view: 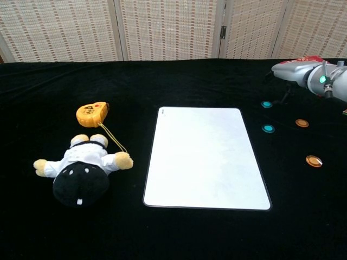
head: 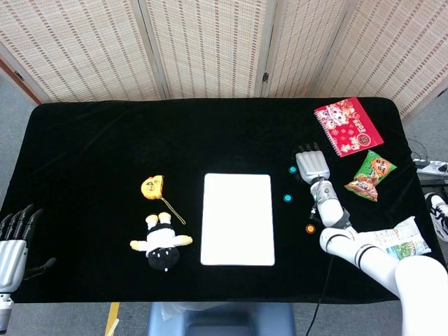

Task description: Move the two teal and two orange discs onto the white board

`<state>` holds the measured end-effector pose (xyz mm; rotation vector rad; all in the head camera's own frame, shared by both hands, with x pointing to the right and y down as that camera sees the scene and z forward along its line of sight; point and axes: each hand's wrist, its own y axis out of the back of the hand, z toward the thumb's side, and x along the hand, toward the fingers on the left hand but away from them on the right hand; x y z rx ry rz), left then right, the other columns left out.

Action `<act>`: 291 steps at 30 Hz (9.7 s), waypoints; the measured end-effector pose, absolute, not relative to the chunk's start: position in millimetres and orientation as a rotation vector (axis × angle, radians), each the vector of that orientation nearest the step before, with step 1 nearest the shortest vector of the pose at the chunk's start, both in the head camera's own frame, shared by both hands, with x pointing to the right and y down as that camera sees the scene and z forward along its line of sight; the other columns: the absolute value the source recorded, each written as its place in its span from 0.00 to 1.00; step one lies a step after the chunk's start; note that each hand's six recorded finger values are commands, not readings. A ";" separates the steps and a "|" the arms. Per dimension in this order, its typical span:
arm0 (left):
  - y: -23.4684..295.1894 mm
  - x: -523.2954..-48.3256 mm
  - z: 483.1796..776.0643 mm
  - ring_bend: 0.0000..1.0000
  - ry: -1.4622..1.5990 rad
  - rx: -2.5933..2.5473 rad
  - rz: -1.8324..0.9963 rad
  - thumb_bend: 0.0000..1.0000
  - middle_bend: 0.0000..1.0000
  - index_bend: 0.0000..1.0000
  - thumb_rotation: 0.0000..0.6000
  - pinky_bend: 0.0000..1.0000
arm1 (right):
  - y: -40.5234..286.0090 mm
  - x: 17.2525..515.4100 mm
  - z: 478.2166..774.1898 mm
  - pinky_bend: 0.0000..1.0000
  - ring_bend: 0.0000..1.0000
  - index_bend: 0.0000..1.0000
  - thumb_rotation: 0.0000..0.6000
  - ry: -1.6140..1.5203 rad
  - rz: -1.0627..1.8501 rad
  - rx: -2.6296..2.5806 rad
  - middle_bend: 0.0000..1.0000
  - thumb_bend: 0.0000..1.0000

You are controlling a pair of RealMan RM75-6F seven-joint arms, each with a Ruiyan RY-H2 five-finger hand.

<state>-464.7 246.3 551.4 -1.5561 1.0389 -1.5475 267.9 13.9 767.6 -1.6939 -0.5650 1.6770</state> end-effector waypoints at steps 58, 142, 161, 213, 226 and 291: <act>243.3 -463.6 551.6 0.01 1.034 -1.581 -1.549 0.13 0.00 0.00 1.00 0.00 | 60.4 169.3 718.0 0.01 0.06 0.46 1.00 -0.402 1.277 -1.824 0.16 0.30; 249.6 -466.8 553.3 0.00 1.048 -1.606 -1.547 0.13 0.00 0.00 1.00 0.00 | 104.0 261.1 762.6 0.00 0.06 0.41 1.00 -0.399 1.477 -1.729 0.17 0.30; 251.5 -468.9 555.1 0.00 1.047 -1.606 -1.553 0.13 0.00 0.00 1.00 0.00 | 98.7 255.6 757.3 0.00 0.08 0.52 1.00 -0.419 1.456 -1.725 0.22 0.30; 256.8 -475.8 557.3 0.00 1.069 -1.602 -1.572 0.13 0.00 0.00 1.00 0.00 | 105.4 146.1 743.9 0.00 0.07 0.30 1.00 -0.335 1.271 -1.773 0.19 0.30; 250.6 -471.3 559.3 0.00 1.061 -1.614 -1.550 0.13 0.00 0.00 1.00 0.00 | 96.2 194.9 708.1 0.00 0.07 0.28 1.00 -0.466 1.271 -1.768 0.19 0.30; 252.8 -461.1 553.2 0.00 1.057 -1.641 -1.509 0.13 0.00 0.00 1.00 0.00 | 190.0 322.0 713.4 0.00 0.09 0.51 1.00 -0.406 1.367 -1.746 0.22 0.30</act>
